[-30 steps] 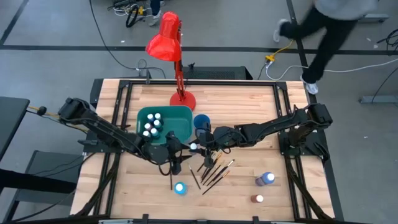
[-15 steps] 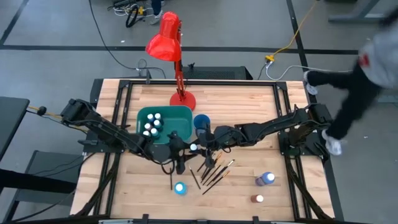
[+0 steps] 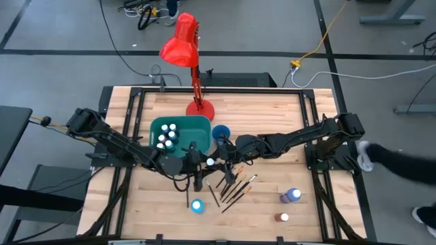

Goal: Pick & Place Paint Supplies
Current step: Put the light blue paint bottle into the green bin

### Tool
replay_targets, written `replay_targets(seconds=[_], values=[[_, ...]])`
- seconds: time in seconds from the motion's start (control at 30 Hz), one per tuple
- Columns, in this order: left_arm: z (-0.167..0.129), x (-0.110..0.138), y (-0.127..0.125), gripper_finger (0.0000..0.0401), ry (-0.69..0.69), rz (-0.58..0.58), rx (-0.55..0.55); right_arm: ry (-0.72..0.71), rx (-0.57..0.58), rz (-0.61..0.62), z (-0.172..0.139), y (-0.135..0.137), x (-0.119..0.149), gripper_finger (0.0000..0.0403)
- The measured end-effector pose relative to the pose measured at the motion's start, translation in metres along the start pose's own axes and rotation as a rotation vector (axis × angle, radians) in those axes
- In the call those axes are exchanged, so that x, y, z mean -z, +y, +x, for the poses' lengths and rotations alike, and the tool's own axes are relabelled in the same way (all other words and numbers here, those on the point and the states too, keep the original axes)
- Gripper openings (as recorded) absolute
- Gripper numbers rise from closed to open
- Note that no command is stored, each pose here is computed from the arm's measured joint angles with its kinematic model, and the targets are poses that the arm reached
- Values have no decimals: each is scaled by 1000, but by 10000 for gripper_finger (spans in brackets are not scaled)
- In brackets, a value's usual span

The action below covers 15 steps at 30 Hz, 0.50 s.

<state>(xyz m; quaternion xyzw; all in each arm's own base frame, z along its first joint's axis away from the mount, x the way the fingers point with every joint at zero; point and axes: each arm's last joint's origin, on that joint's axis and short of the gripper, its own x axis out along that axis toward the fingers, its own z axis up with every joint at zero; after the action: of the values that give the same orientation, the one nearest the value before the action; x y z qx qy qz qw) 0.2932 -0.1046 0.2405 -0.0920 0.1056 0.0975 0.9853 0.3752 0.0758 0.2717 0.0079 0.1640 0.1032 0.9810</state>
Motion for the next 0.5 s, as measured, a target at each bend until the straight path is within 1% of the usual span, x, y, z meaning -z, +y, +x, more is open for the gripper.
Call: replay_targets(seconds=[0.13, 0.3, 0.43, 0.5], values=[[0, 1, 0, 145, 8, -5, -5, -8, 3, -2, 0, 0, -1, 130], [0, 1, 0, 145, 10, -5, -6, -7, 3, -20, 0, 0, 0, 134], [0, 1, 0, 162, 13, -16, -5, -9, 7, -65, 1, 0, 0, 159], [0, 2, 0, 164, 18, -24, -5, -9, 10, -72, 0, 0, -1, 176]])
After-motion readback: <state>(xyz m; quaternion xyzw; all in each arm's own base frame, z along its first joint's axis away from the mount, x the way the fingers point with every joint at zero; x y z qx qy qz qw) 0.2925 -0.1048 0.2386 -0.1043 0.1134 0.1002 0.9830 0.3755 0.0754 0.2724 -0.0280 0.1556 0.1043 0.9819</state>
